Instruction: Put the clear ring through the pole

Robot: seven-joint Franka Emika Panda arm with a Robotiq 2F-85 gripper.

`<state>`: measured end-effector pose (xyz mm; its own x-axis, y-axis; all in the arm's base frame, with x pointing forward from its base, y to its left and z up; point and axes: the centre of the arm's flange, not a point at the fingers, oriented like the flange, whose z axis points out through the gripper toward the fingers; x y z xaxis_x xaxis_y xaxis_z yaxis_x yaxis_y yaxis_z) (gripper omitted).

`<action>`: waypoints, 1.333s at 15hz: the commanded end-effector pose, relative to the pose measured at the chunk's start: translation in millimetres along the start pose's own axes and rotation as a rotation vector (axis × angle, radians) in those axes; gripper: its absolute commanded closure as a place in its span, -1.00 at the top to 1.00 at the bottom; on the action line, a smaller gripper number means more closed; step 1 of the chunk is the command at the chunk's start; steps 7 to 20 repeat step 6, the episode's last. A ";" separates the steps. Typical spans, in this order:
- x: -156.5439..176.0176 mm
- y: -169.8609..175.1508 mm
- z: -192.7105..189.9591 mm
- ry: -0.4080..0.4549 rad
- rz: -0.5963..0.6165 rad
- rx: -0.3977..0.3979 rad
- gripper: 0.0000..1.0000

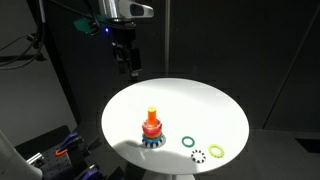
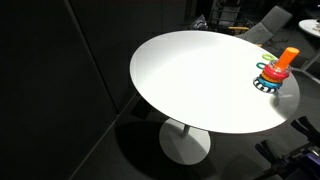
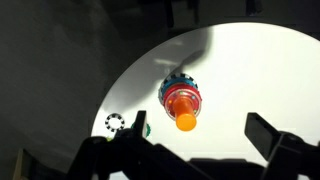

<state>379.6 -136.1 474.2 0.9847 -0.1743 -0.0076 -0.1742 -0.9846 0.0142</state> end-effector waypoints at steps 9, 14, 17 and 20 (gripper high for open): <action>-1.7 -0.2 -1.9 0.006 0.000 0.002 1.00; -1.7 -0.2 -1.9 0.006 0.000 0.002 1.00; -1.7 -0.2 -1.9 0.006 0.000 0.002 1.00; -1.7 -0.2 -1.9 0.006 0.000 0.002 1.00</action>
